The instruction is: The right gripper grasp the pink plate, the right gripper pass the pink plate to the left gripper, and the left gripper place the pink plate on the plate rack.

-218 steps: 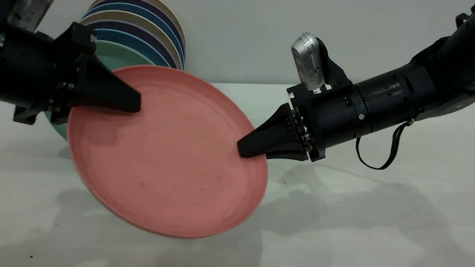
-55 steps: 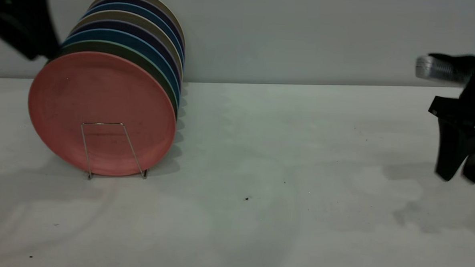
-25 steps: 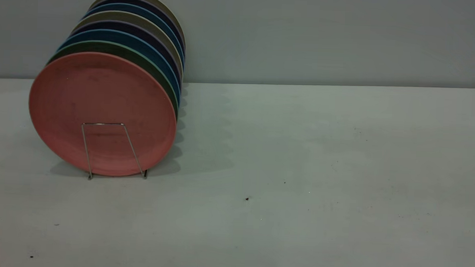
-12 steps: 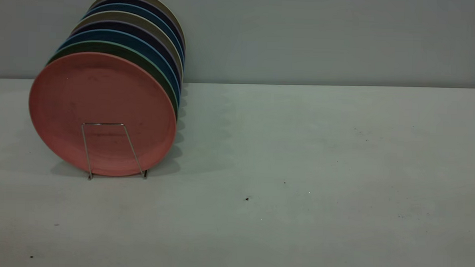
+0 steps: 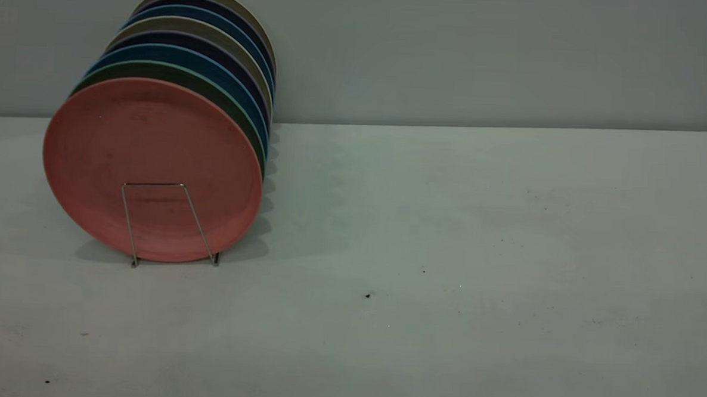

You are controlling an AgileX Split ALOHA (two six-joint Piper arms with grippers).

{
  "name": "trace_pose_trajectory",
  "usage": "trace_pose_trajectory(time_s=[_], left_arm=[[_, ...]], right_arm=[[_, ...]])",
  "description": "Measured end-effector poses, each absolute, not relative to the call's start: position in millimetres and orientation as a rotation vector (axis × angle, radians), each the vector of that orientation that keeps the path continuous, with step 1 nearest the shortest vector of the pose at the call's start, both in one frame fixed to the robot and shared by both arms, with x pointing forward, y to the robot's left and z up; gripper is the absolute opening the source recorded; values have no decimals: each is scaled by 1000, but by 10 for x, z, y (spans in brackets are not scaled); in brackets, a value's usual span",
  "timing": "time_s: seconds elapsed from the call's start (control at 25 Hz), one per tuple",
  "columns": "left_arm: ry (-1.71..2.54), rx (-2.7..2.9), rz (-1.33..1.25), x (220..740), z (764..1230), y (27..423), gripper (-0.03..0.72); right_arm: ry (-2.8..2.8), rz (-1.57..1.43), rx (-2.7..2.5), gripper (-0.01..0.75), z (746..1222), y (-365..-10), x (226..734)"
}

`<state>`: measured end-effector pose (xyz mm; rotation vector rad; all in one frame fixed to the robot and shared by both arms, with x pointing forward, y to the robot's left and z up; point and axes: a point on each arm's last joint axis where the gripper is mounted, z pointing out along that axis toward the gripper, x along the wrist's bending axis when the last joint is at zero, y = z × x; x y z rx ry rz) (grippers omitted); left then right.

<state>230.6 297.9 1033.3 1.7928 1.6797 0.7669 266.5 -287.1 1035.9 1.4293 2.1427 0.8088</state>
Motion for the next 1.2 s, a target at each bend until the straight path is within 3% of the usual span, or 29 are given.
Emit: trace_pose_trajectory(time_s=[0.72,1.2], left_arm=[[1681,1789,767,2306,10329,2980,402],[1577,1785,791,2215,10321,2988,402]], right_arm=[[2087,815,1456,417,10367,-2890,2640],[1790,936,1429,417,10387,-2962,2307]])
